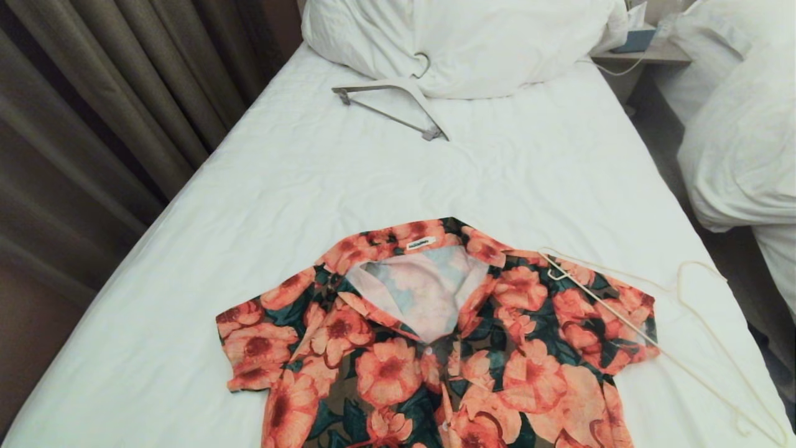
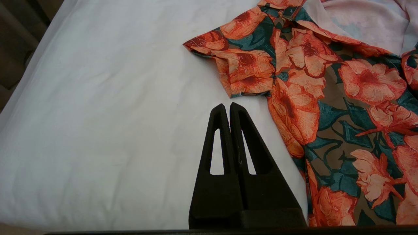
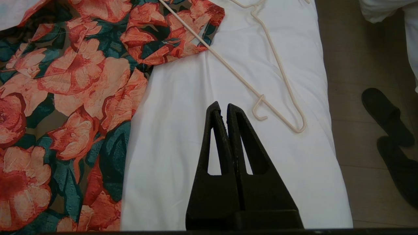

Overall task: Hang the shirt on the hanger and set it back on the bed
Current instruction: Lift the shirt and hanger

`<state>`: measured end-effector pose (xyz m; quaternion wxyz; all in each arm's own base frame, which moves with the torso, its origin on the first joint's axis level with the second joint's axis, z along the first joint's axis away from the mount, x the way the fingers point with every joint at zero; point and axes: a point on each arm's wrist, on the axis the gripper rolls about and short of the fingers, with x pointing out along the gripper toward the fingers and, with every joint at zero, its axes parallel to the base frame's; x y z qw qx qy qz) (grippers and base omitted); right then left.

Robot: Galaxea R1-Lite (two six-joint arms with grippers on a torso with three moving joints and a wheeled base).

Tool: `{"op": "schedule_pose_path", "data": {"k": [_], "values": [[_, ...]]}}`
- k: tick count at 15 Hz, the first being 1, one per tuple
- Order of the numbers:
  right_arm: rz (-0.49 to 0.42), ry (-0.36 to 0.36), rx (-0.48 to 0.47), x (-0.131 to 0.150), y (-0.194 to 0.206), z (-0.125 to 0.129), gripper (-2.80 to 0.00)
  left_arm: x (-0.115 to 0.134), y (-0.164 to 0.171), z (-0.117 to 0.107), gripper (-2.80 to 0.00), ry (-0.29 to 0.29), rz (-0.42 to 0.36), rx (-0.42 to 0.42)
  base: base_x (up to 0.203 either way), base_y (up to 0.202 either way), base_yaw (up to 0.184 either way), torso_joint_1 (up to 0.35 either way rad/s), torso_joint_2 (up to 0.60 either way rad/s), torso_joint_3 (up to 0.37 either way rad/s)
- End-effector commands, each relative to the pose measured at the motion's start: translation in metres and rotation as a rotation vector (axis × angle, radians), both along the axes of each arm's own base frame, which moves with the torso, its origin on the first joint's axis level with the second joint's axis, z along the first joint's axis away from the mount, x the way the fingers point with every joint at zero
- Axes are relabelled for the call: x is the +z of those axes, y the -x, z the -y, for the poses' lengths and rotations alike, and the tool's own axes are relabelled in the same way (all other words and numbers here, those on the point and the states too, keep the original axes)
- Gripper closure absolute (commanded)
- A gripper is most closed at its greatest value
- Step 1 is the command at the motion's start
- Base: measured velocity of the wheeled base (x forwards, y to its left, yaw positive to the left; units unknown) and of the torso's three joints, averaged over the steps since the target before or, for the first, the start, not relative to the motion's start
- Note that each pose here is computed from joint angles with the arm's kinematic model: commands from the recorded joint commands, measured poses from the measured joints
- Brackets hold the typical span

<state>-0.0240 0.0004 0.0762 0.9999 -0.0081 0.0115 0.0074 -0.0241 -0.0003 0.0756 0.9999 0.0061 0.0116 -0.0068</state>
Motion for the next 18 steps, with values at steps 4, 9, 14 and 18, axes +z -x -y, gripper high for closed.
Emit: {"op": "schedule_pose_path", "data": {"k": [4,9,14,18], "values": [[-0.001,0.011,0.002,0.0,0.0,0.0,0.0,0.0,0.0,0.0,0.0,0.0,-0.001,0.0,0.0,0.0,0.0,0.0,0.0,0.0],[0.001,0.044,0.04,0.035,-0.001,-0.001,0.0,0.0,0.0,0.0,0.0,0.0,-0.001,0.001,0.0,0.0,0.0,0.0,0.0,0.0],[-0.135,-0.278,0.01,0.113,-0.046,-0.001,0.0,0.0,0.0,0.0,0.0,0.0,-0.001,0.0,0.0,0.0,0.0,0.0,0.0,0.0],[-0.355,-0.566,-0.171,0.141,-0.138,0.015,0.0,0.0,0.0,0.0,0.0,0.0,-0.001,0.0,0.0,0.0,0.0,0.0,0.0,0.0]]}}
